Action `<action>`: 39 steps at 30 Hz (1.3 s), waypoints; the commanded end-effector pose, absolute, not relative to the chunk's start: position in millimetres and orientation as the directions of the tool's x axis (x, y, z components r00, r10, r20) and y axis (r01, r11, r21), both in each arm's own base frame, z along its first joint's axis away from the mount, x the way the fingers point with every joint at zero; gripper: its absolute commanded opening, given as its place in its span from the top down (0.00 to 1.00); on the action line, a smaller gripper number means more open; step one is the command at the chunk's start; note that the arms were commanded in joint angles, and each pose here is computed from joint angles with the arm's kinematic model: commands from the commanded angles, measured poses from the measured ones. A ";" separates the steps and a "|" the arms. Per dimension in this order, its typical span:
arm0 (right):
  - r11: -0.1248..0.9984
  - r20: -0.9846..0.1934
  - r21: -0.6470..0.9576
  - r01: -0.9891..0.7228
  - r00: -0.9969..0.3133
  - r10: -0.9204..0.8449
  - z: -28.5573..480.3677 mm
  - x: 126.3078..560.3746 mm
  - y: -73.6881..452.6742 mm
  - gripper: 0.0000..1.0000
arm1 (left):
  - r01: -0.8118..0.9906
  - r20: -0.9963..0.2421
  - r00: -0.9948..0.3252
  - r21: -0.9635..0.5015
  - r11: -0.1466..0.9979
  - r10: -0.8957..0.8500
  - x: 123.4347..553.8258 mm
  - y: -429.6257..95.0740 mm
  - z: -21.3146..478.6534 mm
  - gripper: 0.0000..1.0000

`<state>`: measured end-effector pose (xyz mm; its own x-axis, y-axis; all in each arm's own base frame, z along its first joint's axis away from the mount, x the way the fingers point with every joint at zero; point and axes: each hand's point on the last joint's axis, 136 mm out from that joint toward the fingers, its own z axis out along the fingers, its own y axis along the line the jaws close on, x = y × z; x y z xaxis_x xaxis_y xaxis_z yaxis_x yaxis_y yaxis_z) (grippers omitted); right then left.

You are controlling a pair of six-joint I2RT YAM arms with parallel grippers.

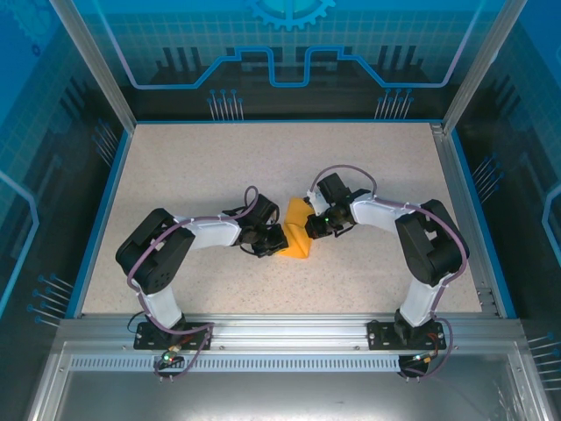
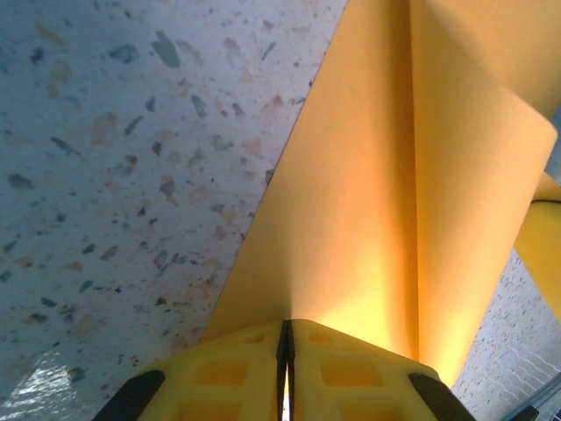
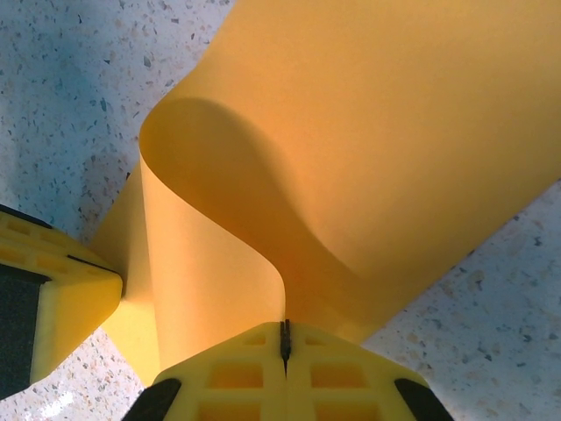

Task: Fold a paper plane with a square sheet of paper (pick it up from the middle)
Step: Fold the triangle a second time at the center of the table.

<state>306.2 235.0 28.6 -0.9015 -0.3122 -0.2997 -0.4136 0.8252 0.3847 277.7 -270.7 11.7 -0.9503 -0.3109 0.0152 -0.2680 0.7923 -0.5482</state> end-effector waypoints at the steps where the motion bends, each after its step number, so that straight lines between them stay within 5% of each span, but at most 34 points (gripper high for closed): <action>1: 0.836 -0.288 0.367 -0.408 -0.904 -0.315 24.0 302.3 230.8 0.96 | -0.288 0.037 -0.951 -0.464 0.838 -0.306 267.7 -256.8 -10.6 0.88; 39: 0.849 -0.266 0.323 -0.419 -0.901 -0.344 20.5 298.7 233.4 0.96 | -0.283 0.038 -0.952 -0.476 0.832 -0.302 269.3 -260.1 -9.5 0.88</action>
<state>303.5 230.0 22.4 -0.8986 -0.3301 -0.2892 -0.4160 0.8506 0.3217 278.3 -271.6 11.9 -0.9515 -0.3073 0.0146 -0.2647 0.7934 -0.5482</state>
